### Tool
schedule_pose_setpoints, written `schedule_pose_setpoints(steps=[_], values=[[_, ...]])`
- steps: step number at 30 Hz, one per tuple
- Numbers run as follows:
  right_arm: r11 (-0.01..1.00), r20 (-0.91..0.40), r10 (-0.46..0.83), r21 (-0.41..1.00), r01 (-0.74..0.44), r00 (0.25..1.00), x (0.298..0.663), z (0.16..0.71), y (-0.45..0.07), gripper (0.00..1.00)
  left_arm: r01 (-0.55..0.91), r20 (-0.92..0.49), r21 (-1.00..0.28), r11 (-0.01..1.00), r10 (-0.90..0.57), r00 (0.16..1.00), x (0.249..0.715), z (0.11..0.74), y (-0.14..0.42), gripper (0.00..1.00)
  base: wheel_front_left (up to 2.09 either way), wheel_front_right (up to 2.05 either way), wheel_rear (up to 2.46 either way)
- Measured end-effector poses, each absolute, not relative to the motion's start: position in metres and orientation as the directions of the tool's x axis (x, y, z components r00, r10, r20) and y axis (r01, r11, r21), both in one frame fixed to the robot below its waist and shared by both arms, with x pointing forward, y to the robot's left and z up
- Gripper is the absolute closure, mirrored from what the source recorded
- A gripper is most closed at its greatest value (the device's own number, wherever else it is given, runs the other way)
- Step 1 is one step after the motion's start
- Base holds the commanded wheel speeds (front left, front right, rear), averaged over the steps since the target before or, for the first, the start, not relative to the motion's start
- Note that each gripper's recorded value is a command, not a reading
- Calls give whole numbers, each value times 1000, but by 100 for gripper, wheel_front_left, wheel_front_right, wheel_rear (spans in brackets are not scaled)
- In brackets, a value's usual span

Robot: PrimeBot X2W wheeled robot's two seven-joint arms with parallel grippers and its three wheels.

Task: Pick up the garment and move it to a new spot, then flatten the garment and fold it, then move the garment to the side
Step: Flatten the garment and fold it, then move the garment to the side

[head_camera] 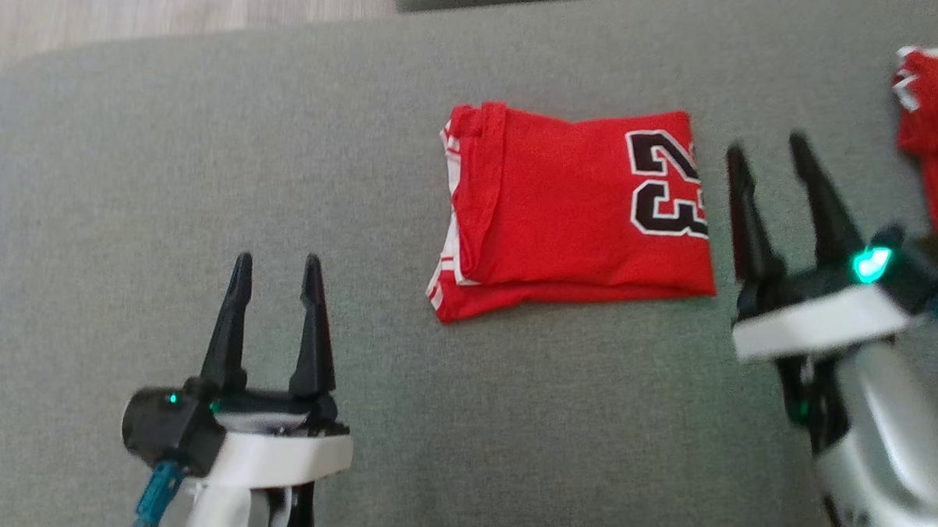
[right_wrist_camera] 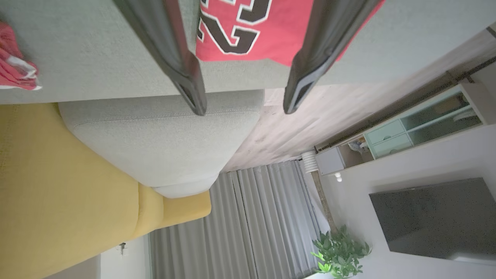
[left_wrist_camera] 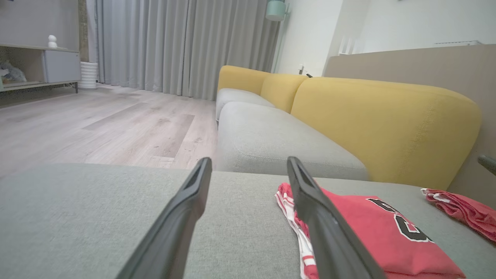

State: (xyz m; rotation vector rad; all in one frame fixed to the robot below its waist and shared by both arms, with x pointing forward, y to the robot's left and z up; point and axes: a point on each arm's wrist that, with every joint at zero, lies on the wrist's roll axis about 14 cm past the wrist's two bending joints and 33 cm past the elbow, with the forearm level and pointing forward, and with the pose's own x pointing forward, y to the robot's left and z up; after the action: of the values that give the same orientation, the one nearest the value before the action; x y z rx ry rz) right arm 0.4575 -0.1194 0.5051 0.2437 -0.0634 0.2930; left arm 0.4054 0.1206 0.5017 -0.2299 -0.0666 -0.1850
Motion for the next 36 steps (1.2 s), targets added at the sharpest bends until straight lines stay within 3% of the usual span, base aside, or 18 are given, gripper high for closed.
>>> schedule_pose_setpoints(steps=[4,10,36], values=[[952,40,269,138,-272,962,420,490,-125,0,146,58,-231,962,-137,989,392,496,128,0,0,0,0],[965,-29,230,134,-224,973,380,470,-131,0,127,32,-198,972,-123,992,374,490,130,0,0,0,0],[972,-59,219,100,-212,974,370,462,-131,0,128,10,-166,978,-128,992,361,484,130,0,0,0,0]])
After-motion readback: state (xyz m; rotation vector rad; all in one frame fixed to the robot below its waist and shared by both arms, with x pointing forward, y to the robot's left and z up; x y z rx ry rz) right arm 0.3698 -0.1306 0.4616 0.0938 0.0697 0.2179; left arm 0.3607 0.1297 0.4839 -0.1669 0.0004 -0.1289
